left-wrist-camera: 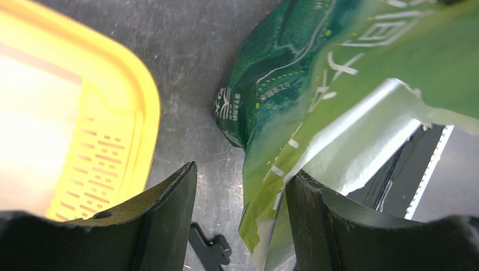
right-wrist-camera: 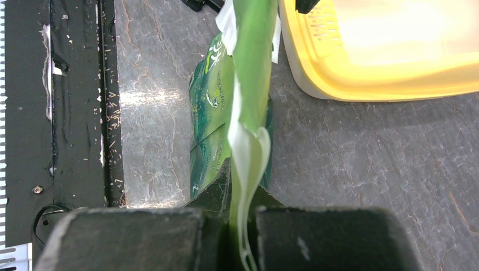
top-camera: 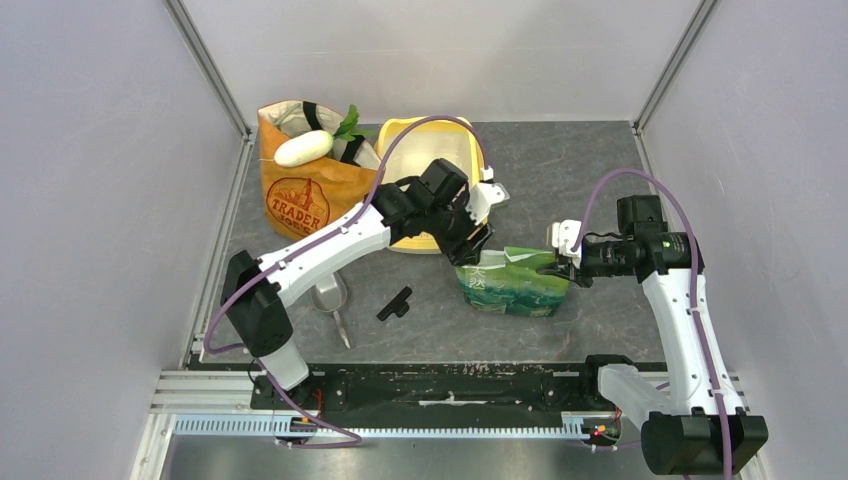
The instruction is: Fill the litter box with clean litter
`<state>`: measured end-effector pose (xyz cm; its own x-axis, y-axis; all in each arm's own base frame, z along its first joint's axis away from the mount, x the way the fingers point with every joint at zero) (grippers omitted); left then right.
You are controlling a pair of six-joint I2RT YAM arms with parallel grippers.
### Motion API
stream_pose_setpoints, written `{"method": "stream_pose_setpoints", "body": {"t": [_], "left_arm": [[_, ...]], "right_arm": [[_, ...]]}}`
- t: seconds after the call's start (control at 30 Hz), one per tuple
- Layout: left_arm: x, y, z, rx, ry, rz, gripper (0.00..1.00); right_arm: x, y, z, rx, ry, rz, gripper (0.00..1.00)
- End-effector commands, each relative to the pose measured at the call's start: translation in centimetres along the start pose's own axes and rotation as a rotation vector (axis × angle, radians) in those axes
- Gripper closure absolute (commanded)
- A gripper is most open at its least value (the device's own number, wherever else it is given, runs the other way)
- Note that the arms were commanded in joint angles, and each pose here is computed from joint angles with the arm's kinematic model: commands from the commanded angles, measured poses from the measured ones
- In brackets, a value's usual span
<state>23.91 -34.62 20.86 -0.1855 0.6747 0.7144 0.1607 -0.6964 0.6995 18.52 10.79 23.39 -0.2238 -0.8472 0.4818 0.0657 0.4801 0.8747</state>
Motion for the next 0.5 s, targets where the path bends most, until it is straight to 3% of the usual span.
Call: {"method": "stream_pose_setpoints", "body": {"t": [0.0,0.13,0.27,0.47], "left_arm": [[0.9,0.5,1.1,0.204,0.129,-0.004,0.34],[0.3,2.1,0.5,0.288,0.100,-0.042,0.31],[-0.7,1.1,0.0,0.452,0.122,0.055,0.33],[-0.2,-0.1,-1.8,0.573,0.074,0.123,0.36]], "right_arm": [[0.3,1.9,-0.2,0.048,-0.003,-0.059,1.00],[0.4,1.9,-0.3,0.044,-0.014,-0.056,1.00],[0.3,1.8,-0.8,0.040,-0.047,-0.055,1.00],[0.4,1.8,-1.2,0.033,-0.068,-0.053,1.00]]}}
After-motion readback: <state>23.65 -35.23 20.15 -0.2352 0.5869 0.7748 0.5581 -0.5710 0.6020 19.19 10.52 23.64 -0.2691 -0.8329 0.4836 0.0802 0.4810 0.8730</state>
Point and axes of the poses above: each gripper's point midway between its finger pads, its own x axis back along the fingers, its own z axis along the line the jaws close on, y = z × x, the point moved 2 cm from there along x, back along the fingers, and after that the axes turned 12 degrees about -x, right-handed, at the moved point
